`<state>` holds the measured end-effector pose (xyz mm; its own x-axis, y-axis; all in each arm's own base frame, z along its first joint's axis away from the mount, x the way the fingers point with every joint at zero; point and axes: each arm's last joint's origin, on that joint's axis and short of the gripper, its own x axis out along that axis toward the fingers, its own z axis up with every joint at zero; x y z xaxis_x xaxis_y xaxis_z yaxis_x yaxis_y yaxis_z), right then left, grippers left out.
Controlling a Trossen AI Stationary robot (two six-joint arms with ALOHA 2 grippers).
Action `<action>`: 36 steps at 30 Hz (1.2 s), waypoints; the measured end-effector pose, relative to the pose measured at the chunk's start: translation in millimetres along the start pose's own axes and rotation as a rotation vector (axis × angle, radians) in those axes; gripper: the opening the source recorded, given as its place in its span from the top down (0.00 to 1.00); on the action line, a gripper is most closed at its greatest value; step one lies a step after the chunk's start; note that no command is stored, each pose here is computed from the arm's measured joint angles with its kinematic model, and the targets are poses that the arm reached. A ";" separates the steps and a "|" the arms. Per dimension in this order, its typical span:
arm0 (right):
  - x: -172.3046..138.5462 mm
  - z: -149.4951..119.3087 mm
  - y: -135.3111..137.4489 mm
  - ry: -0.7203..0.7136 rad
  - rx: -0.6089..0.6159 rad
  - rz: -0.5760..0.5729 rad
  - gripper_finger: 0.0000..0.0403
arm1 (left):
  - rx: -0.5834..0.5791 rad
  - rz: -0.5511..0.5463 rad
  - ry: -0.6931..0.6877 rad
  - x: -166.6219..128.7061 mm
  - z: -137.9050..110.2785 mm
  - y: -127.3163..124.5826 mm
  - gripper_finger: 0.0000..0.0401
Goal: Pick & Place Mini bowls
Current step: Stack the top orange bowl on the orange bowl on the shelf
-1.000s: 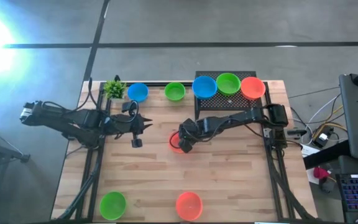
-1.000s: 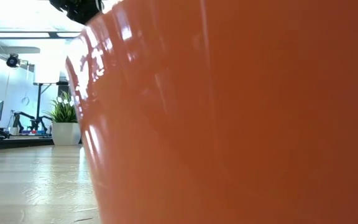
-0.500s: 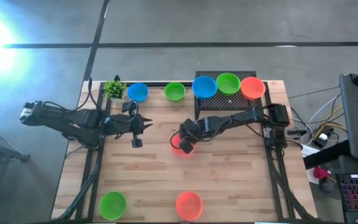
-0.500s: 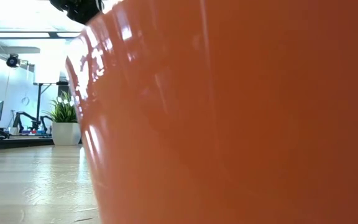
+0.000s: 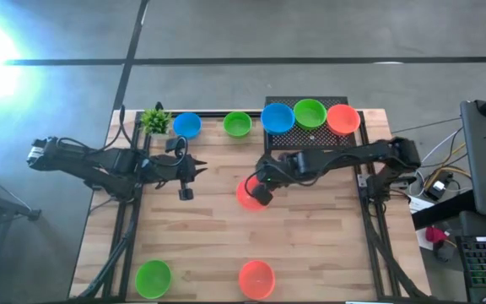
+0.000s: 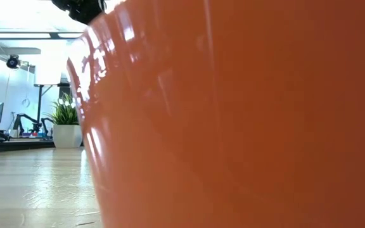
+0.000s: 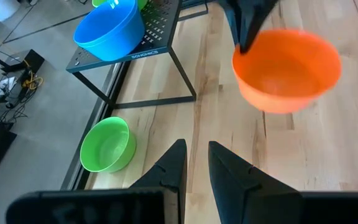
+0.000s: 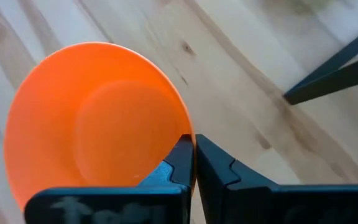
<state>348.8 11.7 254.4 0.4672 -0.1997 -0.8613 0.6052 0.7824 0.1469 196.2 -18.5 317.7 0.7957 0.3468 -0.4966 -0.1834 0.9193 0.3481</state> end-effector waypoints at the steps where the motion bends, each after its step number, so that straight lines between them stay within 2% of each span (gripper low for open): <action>1: -6.5 0.0 -1.0 -0.008 0.000 0.003 0.98 | 0.000 0.000 0.000 0.0 0.0 0.0 0.85; 15: -92.8 -5.5 -32.6 -0.125 0.011 -0.018 0.98 | -0.003 0.000 -0.006 0.0 0.6 0.0 0.85; 21: -130.7 -9.2 -52.1 -0.217 0.044 -0.010 0.98 | -0.008 0.001 -0.015 0.0 1.6 0.1 0.85; 28: -165.9 -15.5 -86.3 -0.309 0.110 -0.096 0.98 | -0.010 0.002 -0.018 0.0 1.9 0.1 0.85; 36: -189.4 -22.9 -125.4 -0.334 0.202 -0.205 0.98 | -0.017 0.001 -0.018 0.0 1.9 0.1 0.85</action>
<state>169.6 -35.1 388.0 0.4872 -0.5445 -0.6827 0.8056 0.5821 0.1107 197.2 -18.8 319.3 0.8057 0.3448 -0.4815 -0.1944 0.9220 0.3349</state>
